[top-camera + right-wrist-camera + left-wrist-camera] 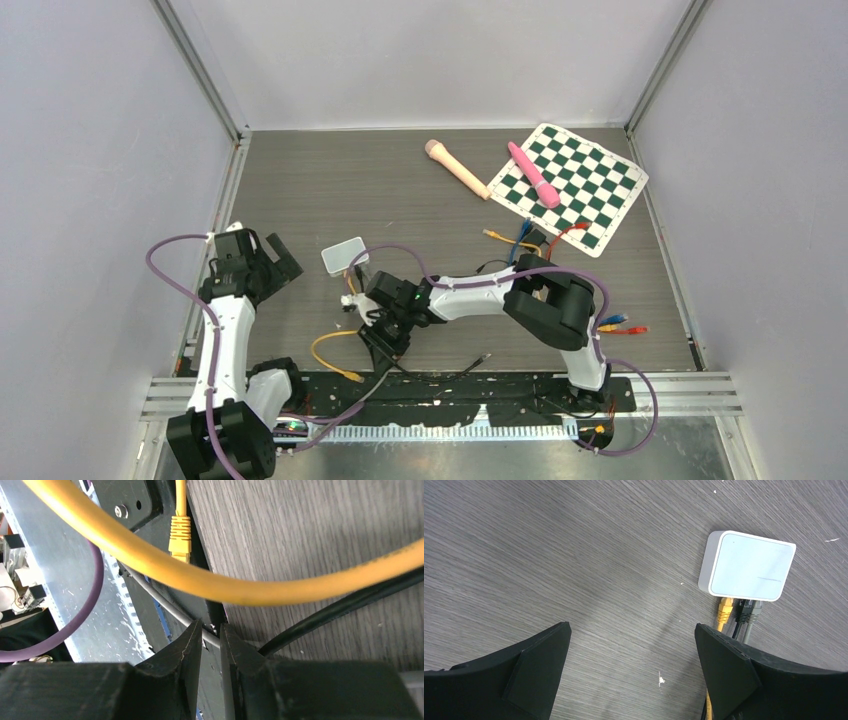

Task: Pull the plug from the switch port
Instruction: Move the switch port to the center of the board.

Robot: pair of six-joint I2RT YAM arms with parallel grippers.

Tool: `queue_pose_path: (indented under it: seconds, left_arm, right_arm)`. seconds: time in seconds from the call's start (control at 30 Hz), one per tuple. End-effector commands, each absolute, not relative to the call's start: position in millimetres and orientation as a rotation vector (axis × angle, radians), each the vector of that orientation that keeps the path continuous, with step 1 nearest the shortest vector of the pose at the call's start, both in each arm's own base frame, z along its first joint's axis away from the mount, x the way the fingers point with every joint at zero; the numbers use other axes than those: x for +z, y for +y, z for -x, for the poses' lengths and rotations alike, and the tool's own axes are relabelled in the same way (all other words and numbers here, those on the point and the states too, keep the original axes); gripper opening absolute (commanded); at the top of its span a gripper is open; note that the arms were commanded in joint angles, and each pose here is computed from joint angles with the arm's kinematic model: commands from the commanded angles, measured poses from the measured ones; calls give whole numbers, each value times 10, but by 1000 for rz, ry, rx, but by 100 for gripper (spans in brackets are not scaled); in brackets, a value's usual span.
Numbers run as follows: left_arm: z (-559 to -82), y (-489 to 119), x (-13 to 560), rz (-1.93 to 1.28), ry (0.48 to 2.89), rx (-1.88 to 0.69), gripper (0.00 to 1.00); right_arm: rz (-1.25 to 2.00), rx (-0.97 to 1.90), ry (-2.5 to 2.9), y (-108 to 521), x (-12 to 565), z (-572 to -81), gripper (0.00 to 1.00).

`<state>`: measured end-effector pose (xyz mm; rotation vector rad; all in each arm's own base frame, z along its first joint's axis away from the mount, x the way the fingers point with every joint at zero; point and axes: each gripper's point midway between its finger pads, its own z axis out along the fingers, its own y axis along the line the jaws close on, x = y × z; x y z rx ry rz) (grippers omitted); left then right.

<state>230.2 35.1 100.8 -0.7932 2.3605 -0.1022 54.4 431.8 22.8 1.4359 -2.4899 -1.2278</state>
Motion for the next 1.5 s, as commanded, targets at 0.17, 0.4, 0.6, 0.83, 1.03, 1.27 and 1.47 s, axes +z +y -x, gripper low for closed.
queue_pose_path:
  seconds: [0.17,0.4,0.6,0.83,1.03,1.27,1.47]
  left_arm:
    - [-2335,344,1006,783,2363,-118,100]
    - [-2326,356,954,787,2369,-108,100]
    - [-2339,357,937,790,2373,-110,100]
    - [-2370,306,852,801,2367,-153,99]
    - [-2459,182,802,755,2380,-254,100]
    - [-2548,-27,793,701,2402,-421,100]
    - [-2441,10,915,744,2290,-382,100]
  right_arm:
    - [-1461,-1188,-2474,4110,193,-394,27]
    - [-1483,-1140,-2523,3918,258,-405,27]
    - [-1482,-1088,-2536,3706,244,-355,27]
    - [-1536,-1166,-2510,3609,464,-304,29]
    - [-1599,-1367,-2447,3797,1022,-404,34]
    - [-1442,-1480,-2747,3959,1479,-1233,42]
    - [-1454,-1618,-2742,4256,1737,-1426,52]
